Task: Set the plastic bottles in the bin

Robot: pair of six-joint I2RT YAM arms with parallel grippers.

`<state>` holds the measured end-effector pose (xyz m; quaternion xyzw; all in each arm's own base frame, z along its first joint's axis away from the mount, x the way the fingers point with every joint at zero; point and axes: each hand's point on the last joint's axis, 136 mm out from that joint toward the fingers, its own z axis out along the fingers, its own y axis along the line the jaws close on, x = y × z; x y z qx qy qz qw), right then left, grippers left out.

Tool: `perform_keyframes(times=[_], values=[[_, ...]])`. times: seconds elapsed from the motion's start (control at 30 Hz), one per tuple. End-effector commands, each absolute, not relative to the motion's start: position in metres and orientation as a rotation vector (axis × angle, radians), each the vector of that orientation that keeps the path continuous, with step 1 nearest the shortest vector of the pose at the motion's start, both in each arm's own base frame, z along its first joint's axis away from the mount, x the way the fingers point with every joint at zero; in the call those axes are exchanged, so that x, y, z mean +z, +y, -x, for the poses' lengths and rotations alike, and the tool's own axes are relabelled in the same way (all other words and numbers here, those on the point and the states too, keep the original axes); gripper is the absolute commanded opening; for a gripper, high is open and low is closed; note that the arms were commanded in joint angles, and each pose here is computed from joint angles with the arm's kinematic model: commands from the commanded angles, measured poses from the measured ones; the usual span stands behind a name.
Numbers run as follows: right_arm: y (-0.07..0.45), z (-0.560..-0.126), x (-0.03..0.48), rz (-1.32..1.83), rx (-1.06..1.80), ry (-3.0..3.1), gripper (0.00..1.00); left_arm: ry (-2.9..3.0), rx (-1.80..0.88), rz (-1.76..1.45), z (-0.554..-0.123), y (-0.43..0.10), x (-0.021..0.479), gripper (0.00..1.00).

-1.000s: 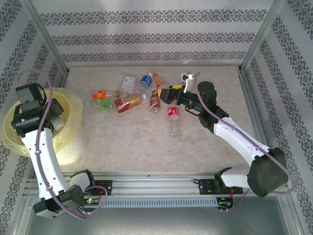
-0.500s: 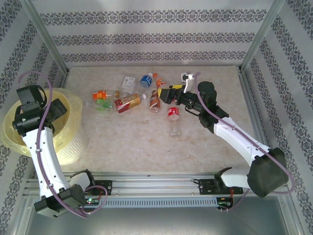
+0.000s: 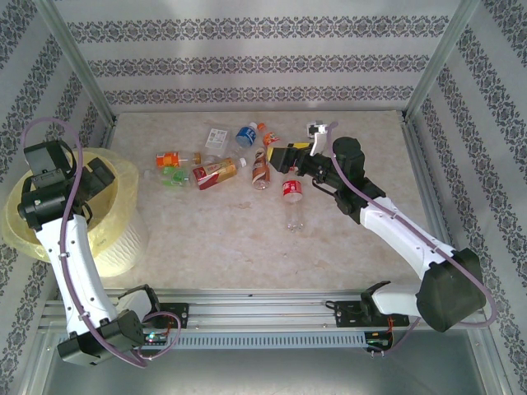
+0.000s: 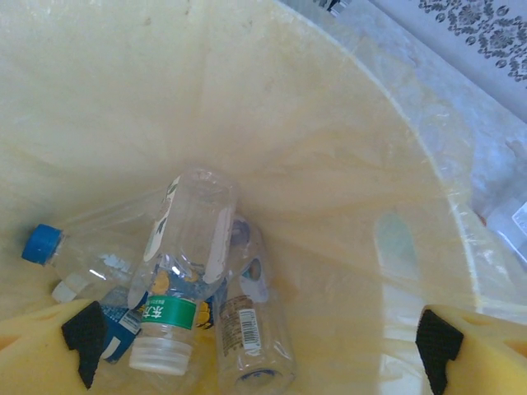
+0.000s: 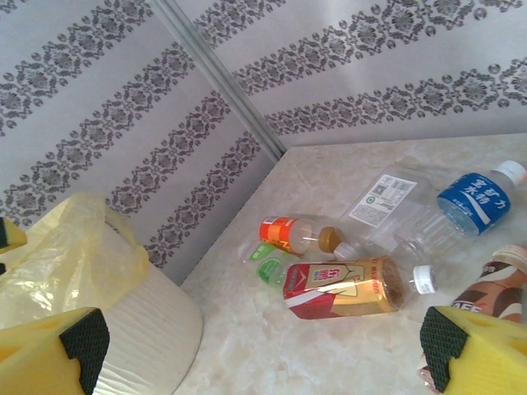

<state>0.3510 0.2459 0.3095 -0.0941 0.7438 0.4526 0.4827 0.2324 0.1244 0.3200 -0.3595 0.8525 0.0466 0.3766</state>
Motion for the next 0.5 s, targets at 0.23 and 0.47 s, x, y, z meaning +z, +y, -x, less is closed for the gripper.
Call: perform_keyframes(times=[0.23, 0.47], values=[[0.213, -0.362, 0.295, 0.052, 0.985, 1.854, 0.98, 2.084, 0.092, 0.802, -0.247, 0.088, 0.367, 1.0], [0.188, -0.369, 0.269, -0.08, 0.909, 1.92, 0.98, 2.108, 0.053, 0.65, -0.279, 0.046, 0.373, 1.0]])
